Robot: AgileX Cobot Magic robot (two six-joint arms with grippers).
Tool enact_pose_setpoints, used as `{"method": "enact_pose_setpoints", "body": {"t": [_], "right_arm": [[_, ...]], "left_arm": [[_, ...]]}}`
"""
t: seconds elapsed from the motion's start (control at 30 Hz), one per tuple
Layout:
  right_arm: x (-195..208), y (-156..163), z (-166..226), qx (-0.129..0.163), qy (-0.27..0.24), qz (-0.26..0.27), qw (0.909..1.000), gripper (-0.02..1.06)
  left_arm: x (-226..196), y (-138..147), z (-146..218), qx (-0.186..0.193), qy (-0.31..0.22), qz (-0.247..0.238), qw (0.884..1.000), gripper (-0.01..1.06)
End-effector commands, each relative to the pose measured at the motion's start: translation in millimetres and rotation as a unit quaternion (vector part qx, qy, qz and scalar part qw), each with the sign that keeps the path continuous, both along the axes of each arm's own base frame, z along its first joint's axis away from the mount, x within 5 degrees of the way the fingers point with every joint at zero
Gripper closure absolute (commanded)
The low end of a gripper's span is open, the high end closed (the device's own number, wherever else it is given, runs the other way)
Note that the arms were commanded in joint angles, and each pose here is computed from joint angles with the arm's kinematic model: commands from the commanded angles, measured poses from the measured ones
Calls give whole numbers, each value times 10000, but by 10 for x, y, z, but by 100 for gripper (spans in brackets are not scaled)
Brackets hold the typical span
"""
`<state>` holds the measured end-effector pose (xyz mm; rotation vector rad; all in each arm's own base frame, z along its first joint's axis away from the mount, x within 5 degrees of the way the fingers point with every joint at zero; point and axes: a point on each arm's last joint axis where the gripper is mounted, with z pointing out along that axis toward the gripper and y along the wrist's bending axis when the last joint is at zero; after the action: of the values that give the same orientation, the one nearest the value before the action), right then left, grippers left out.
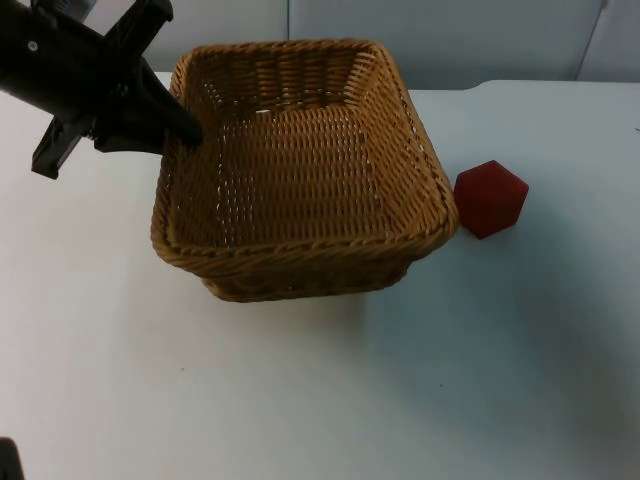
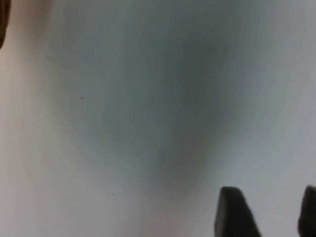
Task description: Pick up the basket with the left hand and place the cube into the basket with the right hand.
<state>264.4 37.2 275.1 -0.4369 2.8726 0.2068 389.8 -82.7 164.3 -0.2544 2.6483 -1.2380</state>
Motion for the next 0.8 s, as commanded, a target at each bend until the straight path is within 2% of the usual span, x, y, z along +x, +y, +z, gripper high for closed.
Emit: {"method": "enact_pose_setpoints", "body": {"t": [0.0,0.03,0.1,0.17,0.2,0.27,0.43,0.53,0.77], "right_arm": [[125,141,57,-206,22,179,9996,53],[199,249,70,-322,-17,284,9991,44],[359,411,46,-566,-60,444,9974,34],[498,545,-35,-857,-52,667,9941,34],[498,545,-35,-857,-52,667,9941,34],[606,689,-162,-1059,41,773,9914,34],[763,844,-490,-1174,409,882,9883,34],[803,856,-537,-1209,445,914,9874,34],[1037,895,-310,-1288,-83,962,9870,17]], "left_arm": [[15,-12,71,-191,-22,39,9998,105],[15,-12,71,-191,-22,39,9998,105],[15,-12,71,-191,-22,39,9998,105],[15,-12,71,-191,-22,39,9998,105],[15,-12,71,-191,-22,39,9998,105],[15,-12,71,-191,-22,39,9998,105],[16,-12,71,-187,-26,45,9998,105],[16,-12,71,-187,-26,45,9998,105],[19,-10,70,-176,-33,60,9998,105]]}}
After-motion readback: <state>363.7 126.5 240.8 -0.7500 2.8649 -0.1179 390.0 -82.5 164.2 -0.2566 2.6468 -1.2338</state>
